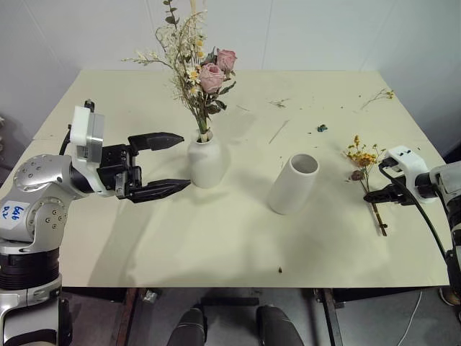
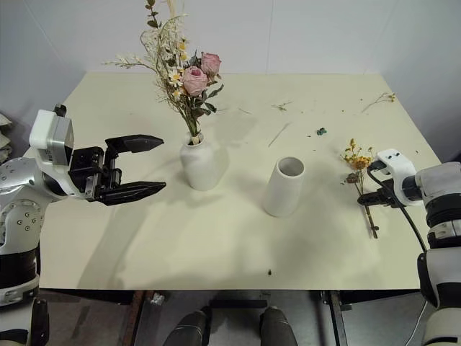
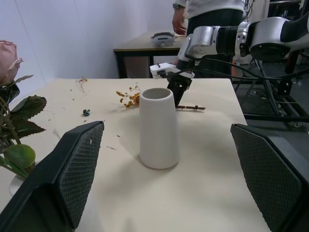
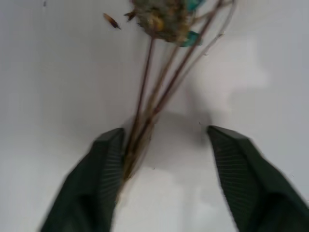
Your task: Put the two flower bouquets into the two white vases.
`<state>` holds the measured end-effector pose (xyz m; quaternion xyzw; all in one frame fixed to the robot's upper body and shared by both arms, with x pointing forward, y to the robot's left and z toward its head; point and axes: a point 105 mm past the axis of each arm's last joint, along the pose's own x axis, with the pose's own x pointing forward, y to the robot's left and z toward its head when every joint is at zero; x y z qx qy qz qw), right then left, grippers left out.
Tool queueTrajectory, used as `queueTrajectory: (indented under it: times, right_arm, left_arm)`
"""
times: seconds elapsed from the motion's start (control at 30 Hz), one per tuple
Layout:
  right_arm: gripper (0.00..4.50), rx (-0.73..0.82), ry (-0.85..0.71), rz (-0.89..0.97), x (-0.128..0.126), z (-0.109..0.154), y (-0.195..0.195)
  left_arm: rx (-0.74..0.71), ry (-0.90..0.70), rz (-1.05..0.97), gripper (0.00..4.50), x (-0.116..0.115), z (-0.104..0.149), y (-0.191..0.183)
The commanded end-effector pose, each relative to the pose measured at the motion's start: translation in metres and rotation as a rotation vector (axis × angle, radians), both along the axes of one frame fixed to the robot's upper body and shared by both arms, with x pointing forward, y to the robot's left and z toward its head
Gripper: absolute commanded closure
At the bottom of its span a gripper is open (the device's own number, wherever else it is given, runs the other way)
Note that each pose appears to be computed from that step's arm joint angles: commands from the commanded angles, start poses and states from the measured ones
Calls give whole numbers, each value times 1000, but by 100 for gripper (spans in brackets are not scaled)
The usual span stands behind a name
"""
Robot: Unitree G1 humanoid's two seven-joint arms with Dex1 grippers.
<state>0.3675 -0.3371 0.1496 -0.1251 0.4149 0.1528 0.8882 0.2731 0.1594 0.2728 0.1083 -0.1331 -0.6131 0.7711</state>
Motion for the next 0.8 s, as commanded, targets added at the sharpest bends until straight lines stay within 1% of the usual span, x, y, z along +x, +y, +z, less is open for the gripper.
queueTrajectory:
  times: [0.03,0.2,0.27,0.37,0.43,0.47,0.5,0.53,0.6,0.67,0.7,0.73,0.8]
  right_arm:
    - [278,1,27,-21,-3,-7,-4]
    - [439,50,-38,-53,-1,4,-7]
    - [445,121,-128,-44,5,20,-1]
    - [445,168,-366,5,15,62,3]
    - [445,185,-674,97,18,116,17]
    - [445,193,-776,133,15,134,24]
    - [445,188,-903,175,9,155,34]
    - [445,184,-978,196,4,166,40]
    - [445,302,-1138,231,-13,192,62]
    - [445,409,-1219,293,-30,206,83]
    - [445,430,-1241,313,-35,209,90]
    - [445,504,-1276,347,-45,215,100]
    - [445,606,-1307,402,-61,223,118]
  left_arm:
    - [6,-55,-20,0,-6,12,-2]
    - [10,-61,-45,0,-1,13,-4]
    - [9,-62,-57,0,1,14,-5]
    - [9,-59,-77,0,5,13,-7]
    - [-4,-50,-83,0,11,11,-9]
    - [-8,-47,-85,0,13,11,-9]
    - [-17,-47,-89,0,16,10,-11]
    - [-23,-48,-91,0,18,11,-11]
    - [-34,-52,-100,0,24,12,-15]
    - [-37,-52,-107,0,28,12,-17]
    - [-36,-52,-109,0,29,12,-17]
    - [-37,-53,-113,0,31,12,-18]
    - [-42,-53,-118,0,34,12,-20]
